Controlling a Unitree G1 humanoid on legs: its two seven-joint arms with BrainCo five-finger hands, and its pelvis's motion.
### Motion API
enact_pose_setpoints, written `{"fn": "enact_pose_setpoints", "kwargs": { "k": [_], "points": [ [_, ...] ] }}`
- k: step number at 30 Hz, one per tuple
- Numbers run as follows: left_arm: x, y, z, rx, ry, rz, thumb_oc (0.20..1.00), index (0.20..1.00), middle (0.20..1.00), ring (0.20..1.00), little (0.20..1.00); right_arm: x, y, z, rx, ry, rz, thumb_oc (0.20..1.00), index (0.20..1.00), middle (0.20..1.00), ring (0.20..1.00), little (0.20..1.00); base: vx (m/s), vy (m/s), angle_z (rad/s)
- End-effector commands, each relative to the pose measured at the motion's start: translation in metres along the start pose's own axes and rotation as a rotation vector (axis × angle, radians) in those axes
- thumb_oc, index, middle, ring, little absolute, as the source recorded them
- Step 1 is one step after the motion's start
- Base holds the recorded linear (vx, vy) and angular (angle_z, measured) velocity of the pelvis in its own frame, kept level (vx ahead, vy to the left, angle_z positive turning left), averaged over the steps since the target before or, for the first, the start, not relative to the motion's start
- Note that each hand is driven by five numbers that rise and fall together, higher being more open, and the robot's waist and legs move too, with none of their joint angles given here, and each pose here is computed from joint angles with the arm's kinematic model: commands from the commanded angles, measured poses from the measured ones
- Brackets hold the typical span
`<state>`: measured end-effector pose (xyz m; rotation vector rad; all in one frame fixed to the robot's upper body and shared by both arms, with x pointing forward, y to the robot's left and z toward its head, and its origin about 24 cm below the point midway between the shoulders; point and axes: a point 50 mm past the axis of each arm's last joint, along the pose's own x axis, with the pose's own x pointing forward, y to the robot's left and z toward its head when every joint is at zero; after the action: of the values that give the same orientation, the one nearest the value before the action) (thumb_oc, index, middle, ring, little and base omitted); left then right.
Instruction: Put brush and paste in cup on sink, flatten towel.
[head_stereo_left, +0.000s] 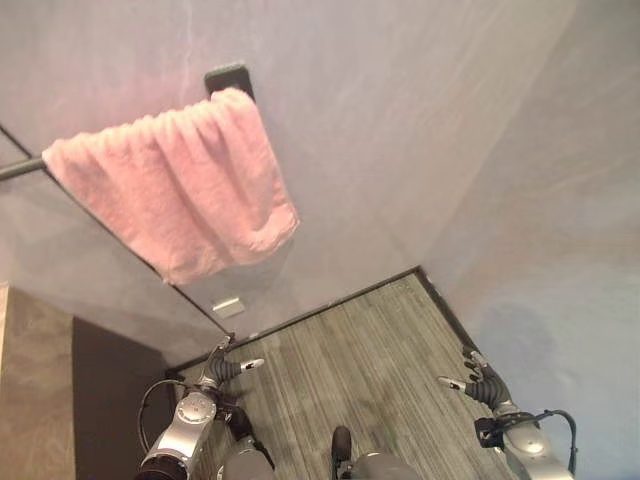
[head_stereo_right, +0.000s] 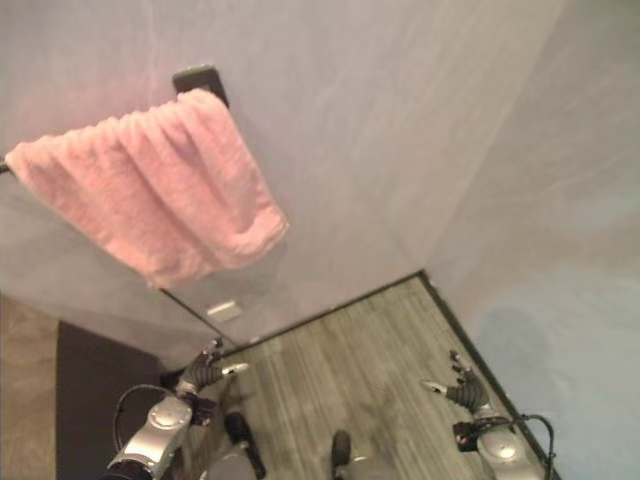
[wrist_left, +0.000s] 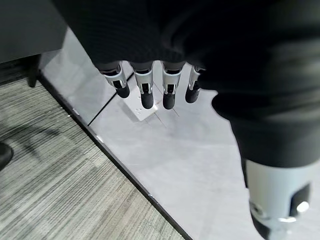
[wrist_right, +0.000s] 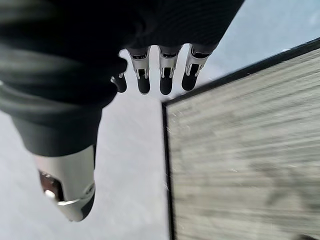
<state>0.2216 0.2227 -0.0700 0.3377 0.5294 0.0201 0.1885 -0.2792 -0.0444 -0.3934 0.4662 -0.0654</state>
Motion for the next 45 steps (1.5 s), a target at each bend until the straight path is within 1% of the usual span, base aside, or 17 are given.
{"fn": "enact_pose_setpoints", "kwargs": {
  "k": [1, 8, 10, 14, 18, 20, 21, 24, 26, 27, 28, 29, 30, 31, 32, 37, 45],
  "points": [
    [0.002, 0.009, 0.012, 0.053, -0.061, 0.008, 1.000, 1.000, 1.000, 1.000, 1.000, -0.001, -0.025, 0.024, -0.001, -0.124, -0.057, 1.000, 1.000, 1.000, 1.000, 1.000, 0.14, 0.224, -0.42],
    [-0.008, 0.037, 0.028, 0.106, -0.166, 0.029, 1.000, 1.000, 1.000, 1.000, 1.000, 0.007, -0.055, 0.078, 0.022, -0.335, -0.104, 1.000, 1.000, 1.000, 1.000, 1.000, 0.12, 0.261, 0.05],
    [-0.017, 0.055, 0.031, 0.135, -0.201, 0.029, 1.000, 1.000, 1.000, 1.000, 1.000, 0.007, -0.063, 0.083, 0.014, -0.351, -0.103, 1.000, 1.000, 1.000, 1.000, 1.000, 0.16, 0.019, 0.76],
    [-0.031, 0.067, 0.039, 0.264, -0.272, -0.006, 1.000, 1.000, 1.000, 1.000, 1.000, 0.011, -0.081, 0.092, -0.035, -0.361, -0.096, 1.000, 1.000, 1.000, 1.000, 1.000, 0.05, -0.053, 0.86],
    [-0.037, 0.074, 0.065, 0.234, -0.398, -0.034, 1.000, 1.000, 1.000, 1.000, 1.000, 0.023, -0.077, 0.107, -0.023, -0.387, -0.020, 1.000, 1.000, 1.000, 1.000, 1.000, 0.08, -0.045, 0.16],
    [-0.032, 0.065, 0.088, 0.222, -0.484, -0.075, 1.000, 1.000, 1.000, 1.000, 1.000, 0.030, -0.075, 0.115, -0.023, -0.393, -0.010, 1.000, 1.000, 1.000, 1.000, 1.000, 0.06, -0.045, 0.40],
    [-0.025, 0.050, 0.112, 0.200, -0.569, -0.115, 1.000, 1.000, 1.000, 1.000, 1.000, 0.039, -0.066, 0.127, -0.019, -0.413, 0.020, 1.000, 1.000, 1.000, 1.000, 1.000, 0.06, -0.045, 0.46],
    [-0.021, 0.037, 0.134, 0.174, -0.645, -0.149, 1.000, 1.000, 1.000, 1.000, 1.000, 0.045, -0.056, 0.142, 0.005, -0.451, 0.056, 1.000, 1.000, 1.000, 1.000, 1.000, 0.03, -0.022, 0.24],
    [-0.013, 0.013, 0.156, 0.133, -0.705, -0.197, 1.000, 1.000, 1.000, 1.000, 1.000, 0.053, -0.027, 0.159, 0.064, -0.492, 0.156, 1.000, 1.000, 1.000, 1.000, 1.000, 0.03, -0.025, -0.13],
    [-0.012, 0.013, 0.156, 0.133, -0.707, -0.197, 1.000, 1.000, 1.000, 1.000, 1.000, 0.054, -0.027, 0.160, 0.063, -0.493, 0.156, 1.000, 1.000, 1.000, 1.000, 1.000, 0.04, -0.034, -0.15],
    [-0.007, -0.003, 0.167, 0.129, -0.728, -0.206, 1.000, 1.000, 1.000, 1.000, 1.000, 0.058, 0.001, 0.176, 0.070, -0.528, 0.241, 1.000, 1.000, 1.000, 1.000, 1.000, 0.02, -0.018, -0.11],
    [-0.006, -0.003, 0.168, 0.129, -0.729, -0.206, 1.000, 1.000, 1.000, 1.000, 1.000, 0.058, 0.000, 0.176, 0.069, -0.529, 0.240, 1.000, 1.000, 1.000, 1.000, 1.000, 0.02, -0.022, -0.11],
    [-0.004, -0.012, 0.171, 0.119, -0.730, -0.233, 1.000, 1.000, 1.000, 1.000, 1.000, 0.059, 0.015, 0.186, 0.077, -0.551, 0.279, 0.896, 0.896, 0.896, 0.896, 0.896, 0.02, -0.015, -0.10],
    [-0.003, -0.026, 0.180, 0.118, -0.752, -0.260, 0.376, 0.376, 0.376, 0.376, 0.376, 0.061, 0.038, 0.199, 0.099, -0.575, 0.351, 0.451, 0.451, 0.451, 0.451, 0.451, 0.03, -0.022, -0.09],
    [-0.003, -0.031, 0.179, 0.102, -0.747, -0.274, 0.200, 0.200, 0.200, 0.200, 0.200, 0.061, 0.045, 0.205, 0.107, -0.589, 0.361, 0.200, 0.200, 0.200, 0.200, 0.200, 0.02, -0.018, -0.12],
    [-0.005, -0.041, 0.170, 0.094, -0.728, -0.265, 0.200, 0.200, 0.200, 0.200, 0.200, 0.054, 0.068, 0.213, 0.193, -0.628, 0.403, 0.200, 0.200, 0.200, 0.200, 0.200, 0.02, 0.003, -0.01],
    [-0.023, -0.014, 0.153, 0.061, -0.745, -0.189, 0.200, 0.200, 0.200, 0.200, 0.200, 0.027, 0.047, 0.201, 0.316, -0.735, 0.345, 0.200, 0.200, 0.200, 0.200, 0.200, 0.04, 0.014, 0.03]
  ]
}}
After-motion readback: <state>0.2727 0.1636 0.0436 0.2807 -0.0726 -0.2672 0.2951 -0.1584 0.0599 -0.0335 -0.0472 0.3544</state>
